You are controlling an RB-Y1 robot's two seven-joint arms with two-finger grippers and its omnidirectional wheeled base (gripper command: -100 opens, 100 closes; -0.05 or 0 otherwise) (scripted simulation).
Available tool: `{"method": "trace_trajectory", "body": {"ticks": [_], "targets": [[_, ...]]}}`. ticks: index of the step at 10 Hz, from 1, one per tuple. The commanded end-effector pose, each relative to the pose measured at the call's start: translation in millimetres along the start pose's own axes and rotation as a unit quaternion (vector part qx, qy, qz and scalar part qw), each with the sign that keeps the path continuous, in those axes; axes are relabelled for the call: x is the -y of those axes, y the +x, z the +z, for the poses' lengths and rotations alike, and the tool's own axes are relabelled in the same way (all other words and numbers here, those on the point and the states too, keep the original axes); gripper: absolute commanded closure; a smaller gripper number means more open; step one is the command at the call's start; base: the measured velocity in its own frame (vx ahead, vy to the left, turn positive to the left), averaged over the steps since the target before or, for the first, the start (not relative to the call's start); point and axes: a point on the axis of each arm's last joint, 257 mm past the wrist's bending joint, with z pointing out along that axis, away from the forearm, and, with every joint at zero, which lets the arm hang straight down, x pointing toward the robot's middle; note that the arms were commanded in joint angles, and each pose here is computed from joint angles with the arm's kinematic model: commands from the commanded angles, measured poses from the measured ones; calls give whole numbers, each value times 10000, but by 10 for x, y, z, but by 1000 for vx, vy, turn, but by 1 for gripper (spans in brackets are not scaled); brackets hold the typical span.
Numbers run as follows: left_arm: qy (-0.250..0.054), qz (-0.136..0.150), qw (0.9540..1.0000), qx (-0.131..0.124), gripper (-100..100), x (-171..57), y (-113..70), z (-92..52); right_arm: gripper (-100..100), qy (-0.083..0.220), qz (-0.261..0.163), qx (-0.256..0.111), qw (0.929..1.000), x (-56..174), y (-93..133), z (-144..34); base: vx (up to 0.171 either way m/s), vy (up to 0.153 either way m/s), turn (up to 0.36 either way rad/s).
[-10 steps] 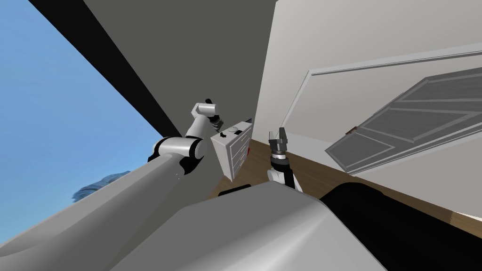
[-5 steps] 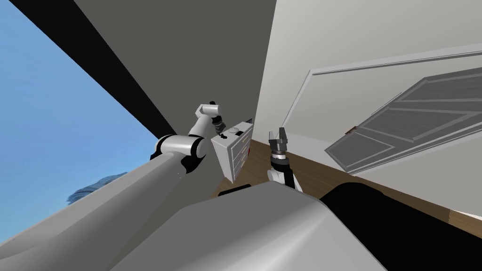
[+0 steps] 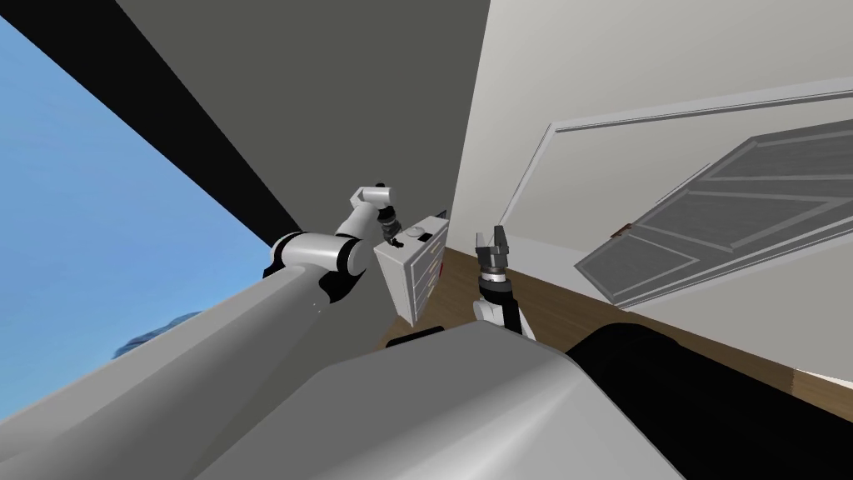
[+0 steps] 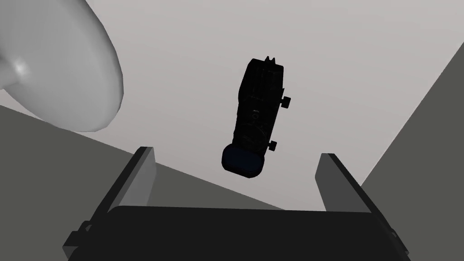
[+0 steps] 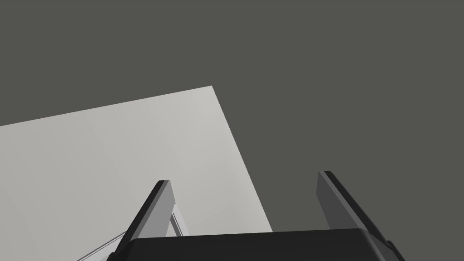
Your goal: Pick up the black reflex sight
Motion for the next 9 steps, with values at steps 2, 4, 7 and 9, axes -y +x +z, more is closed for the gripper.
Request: {"method": "trace_trajectory", "body": {"ticks": [2,4,7,9], "targets": [[-525,198,9977,-373,-100,-205,331,70,0,0,0,0,10000,0,0,0,93,47,-39],[-553,193,9975,-384,-100,-222,335,82,0,0,0,0,10000,0,0,0,57,29,-6],[-726,273,9957,-513,-100,-290,452,97,0,0,0,0,10000,0,0,0,32,22,-13],[-889,332,9935,-626,-100,-362,551,122,0,0,1,0,10000,0,0,0,14,4,-9]]}}
